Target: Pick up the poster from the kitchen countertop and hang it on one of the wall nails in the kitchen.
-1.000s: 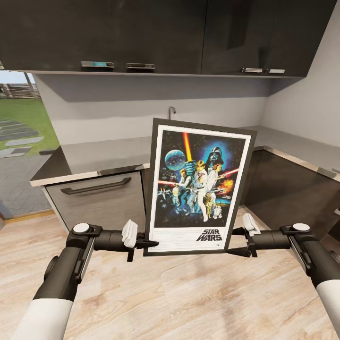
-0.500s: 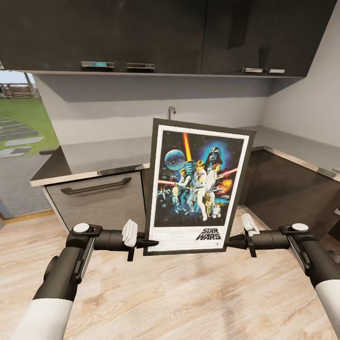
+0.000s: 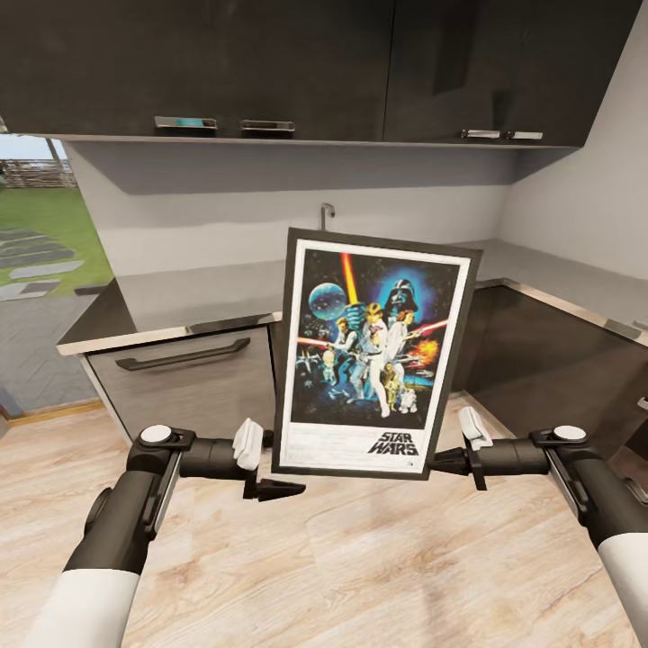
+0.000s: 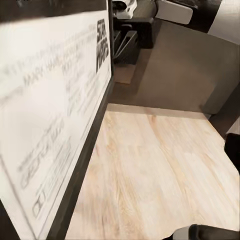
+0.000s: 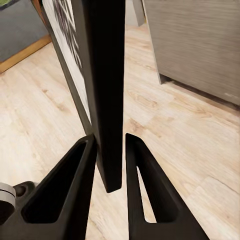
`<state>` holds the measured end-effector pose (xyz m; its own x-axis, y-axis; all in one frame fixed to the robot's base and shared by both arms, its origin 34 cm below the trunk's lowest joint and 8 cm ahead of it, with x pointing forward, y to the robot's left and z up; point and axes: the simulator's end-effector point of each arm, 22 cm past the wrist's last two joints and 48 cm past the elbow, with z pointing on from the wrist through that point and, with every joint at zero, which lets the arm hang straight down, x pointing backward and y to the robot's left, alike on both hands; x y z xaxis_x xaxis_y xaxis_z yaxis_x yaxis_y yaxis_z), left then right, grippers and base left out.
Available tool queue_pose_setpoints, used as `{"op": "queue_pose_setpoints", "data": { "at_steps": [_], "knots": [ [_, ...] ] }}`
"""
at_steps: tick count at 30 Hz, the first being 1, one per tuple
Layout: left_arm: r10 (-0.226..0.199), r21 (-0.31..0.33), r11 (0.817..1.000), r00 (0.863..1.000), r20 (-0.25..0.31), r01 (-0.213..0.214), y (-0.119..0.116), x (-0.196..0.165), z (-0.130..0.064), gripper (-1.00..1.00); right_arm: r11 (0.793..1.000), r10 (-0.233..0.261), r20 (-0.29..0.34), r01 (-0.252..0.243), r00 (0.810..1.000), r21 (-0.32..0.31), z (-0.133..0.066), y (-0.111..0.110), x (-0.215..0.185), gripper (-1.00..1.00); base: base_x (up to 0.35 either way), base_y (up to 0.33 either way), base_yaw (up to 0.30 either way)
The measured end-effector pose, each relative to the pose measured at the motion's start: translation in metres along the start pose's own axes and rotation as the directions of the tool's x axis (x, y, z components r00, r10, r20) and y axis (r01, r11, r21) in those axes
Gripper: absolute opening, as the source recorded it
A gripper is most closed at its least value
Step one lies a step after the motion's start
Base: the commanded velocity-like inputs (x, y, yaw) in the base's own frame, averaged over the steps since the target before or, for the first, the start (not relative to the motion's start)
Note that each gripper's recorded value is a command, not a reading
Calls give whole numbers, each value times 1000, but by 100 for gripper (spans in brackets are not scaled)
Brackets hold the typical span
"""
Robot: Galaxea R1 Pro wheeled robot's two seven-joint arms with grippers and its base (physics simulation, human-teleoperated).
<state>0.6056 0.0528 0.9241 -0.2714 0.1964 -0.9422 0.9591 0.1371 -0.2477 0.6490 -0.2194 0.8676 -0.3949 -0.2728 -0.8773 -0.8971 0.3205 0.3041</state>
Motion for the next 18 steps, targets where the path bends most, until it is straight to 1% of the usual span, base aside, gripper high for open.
{"op": "queue_pose_setpoints", "data": {
  "at_steps": [8, 11, 13, 14, 15, 17, 18],
  "knots": [
    [-15, -4, 1000, 1000, -6, 15, 1, 2, -1, 100, 1000, 1, 0, -1, 1000, 0, 0, 0, 0, -100, 0, 0, 0],
    [-20, -14, 1000, 1000, -16, 20, 4, 6, -6, 100, 1000, 2, 0, -2, 1000, 1, 0, 0, 0, -100, 0, 0, 0],
    [-23, -32, 999, 999, -33, 22, 9, 12, -16, 100, 1000, 2, 0, -2, 1000, 1, 0, 0, 0, -100, 0, 0, 0],
    [-29, -62, 998, 999, -42, 26, 17, 16, -31, 100, 1000, 2, 0, -2, 1000, 1, 0, 0, 0, -100, 0, 0, 0],
    [-35, -95, 995, 999, -33, 32, 25, 16, -44, 100, 1000, 2, 0, -2, 1000, 1, 0, 0, 0, -100, 0, 0, 0],
    [-41, -129, 991, 999, -16, 38, 32, 15, -58, 100, 1000, 2, 0, -2, 1000, 1, 0, 0, 0, -100, 0, 0, 0],
    [-45, -157, 987, 999, 0, 45, 38, 14, -69, 100, 1000, 2, 0, -2, 1000, 1, 0, 0, 0, -100, 0, 0, 0]
  ]
}}
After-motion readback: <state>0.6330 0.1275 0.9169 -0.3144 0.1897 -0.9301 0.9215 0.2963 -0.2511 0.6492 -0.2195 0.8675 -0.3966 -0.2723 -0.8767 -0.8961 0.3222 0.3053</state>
